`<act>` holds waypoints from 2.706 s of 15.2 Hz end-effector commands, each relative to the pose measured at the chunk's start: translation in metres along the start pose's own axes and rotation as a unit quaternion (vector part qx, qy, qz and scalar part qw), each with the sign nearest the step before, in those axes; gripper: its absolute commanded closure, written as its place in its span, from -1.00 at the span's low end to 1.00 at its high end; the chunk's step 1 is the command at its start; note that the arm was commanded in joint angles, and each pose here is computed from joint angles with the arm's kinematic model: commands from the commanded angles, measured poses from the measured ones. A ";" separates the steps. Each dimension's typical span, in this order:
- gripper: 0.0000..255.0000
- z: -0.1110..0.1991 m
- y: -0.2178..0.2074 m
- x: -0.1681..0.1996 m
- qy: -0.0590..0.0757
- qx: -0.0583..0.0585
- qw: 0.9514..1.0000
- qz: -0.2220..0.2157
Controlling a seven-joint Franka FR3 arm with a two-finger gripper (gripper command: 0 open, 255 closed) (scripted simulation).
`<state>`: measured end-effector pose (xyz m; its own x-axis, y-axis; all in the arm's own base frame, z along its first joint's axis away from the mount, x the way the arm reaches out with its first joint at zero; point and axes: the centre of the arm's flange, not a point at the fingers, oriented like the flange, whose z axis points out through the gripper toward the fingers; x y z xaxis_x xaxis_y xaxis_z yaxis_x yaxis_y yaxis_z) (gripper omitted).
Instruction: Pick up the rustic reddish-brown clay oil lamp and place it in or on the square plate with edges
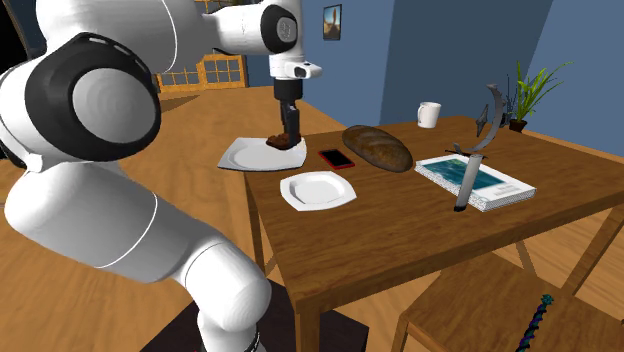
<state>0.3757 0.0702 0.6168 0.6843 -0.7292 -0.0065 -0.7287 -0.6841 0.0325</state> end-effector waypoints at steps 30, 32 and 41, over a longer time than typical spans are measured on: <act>1.00 0.065 -0.165 -0.041 0.000 0.001 1.000 0.000; 1.00 0.065 -0.165 -0.041 0.000 0.001 1.000 0.000; -1.00 0.039 -0.165 -0.041 0.000 0.001 1.000 0.000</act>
<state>0.4673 0.2127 0.5625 0.6840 -0.7295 -0.0069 -0.7290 -0.6838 0.0306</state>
